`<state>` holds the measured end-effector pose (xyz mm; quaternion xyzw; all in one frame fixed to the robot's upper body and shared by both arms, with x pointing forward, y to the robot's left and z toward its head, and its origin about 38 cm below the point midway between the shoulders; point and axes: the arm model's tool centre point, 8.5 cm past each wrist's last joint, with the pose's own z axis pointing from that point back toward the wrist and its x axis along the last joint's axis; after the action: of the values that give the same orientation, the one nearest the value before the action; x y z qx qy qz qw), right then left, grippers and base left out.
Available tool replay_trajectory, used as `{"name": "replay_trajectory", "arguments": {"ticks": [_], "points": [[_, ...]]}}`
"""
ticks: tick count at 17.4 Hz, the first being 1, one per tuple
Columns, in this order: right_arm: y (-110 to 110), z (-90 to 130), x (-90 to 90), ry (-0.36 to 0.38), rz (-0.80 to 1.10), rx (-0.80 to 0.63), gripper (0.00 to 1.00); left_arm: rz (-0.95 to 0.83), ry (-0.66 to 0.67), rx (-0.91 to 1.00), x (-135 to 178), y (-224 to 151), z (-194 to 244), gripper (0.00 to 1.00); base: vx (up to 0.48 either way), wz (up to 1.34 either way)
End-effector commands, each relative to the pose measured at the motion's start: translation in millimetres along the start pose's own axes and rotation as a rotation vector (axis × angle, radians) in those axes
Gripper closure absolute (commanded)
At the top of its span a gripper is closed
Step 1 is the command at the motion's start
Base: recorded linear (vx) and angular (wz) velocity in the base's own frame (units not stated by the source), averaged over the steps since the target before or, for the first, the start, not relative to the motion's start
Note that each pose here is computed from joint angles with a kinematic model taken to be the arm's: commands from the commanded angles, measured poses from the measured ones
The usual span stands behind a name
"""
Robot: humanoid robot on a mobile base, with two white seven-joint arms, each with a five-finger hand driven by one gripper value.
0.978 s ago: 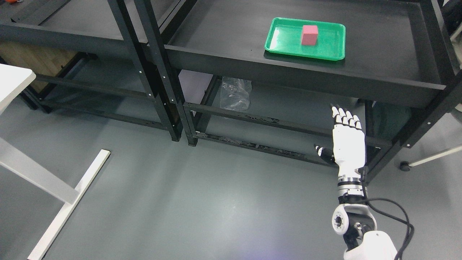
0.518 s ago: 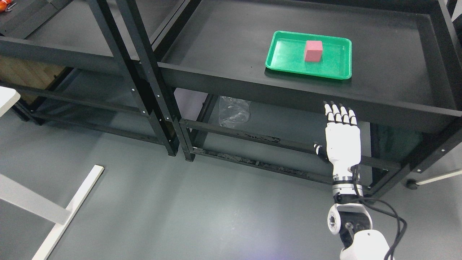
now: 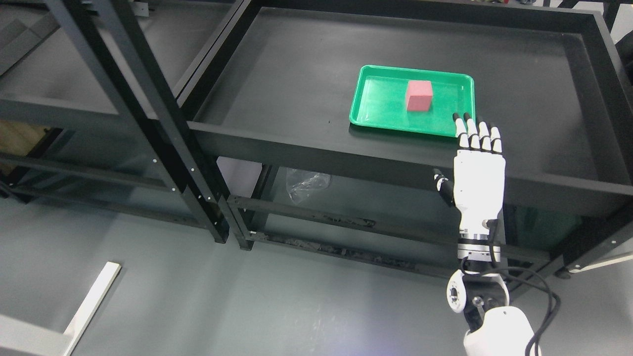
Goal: Pick pink block from left shelf to tray
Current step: 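Move the right hand over the green tray toward the pink cube, then lower the right hand beside the pink cube on the green tray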
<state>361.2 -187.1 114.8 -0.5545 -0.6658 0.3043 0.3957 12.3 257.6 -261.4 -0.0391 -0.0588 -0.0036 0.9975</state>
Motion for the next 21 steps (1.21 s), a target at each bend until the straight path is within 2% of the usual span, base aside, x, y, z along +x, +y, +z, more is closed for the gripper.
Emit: {"name": "replay_trajectory", "arguments": {"ticks": [1,5,6,10,13,17,21], "points": [[-17.6,-17.9,0.4,-0.004,-0.033,-0.097,0.01,-0.002,0.002,0.016,-6.8,10.4,2.1,0.0,0.259,-0.1],[-19.8,-30.1,2.4,-0.004,-0.056,-0.095,0.01,-0.002,0.002,0.016,-6.8,10.4,2.1,0.0,0.232,-0.08],[-17.8,-36.9,4.0,-0.013,-0.059,-0.063,0.01,-0.002,0.002,0.016,-6.8,10.4,2.1,0.0,0.247,-0.07],[12.5,-55.8,6.3,-0.034,-0.045,0.225,0.01,-0.002,0.002,0.016,-6.8,10.4,2.1,0.0,0.212,-0.02],[13.3,-58.4,8.4,-0.046,-0.047,0.232,0.01,-0.002,0.002,0.016,-6.8,10.4,2.1,0.0,0.179,-0.05],[15.7,-48.6,9.1,-0.048,-0.056,0.248,0.01,-0.002,0.002,0.016,-6.8,10.4,2.1,0.0,0.161,-0.06],[20.6,-7.4,13.6,-0.05,-0.08,0.303,0.01,-0.002,0.002,0.016,-6.8,10.4,2.1,0.0,0.134,-0.05]]}}
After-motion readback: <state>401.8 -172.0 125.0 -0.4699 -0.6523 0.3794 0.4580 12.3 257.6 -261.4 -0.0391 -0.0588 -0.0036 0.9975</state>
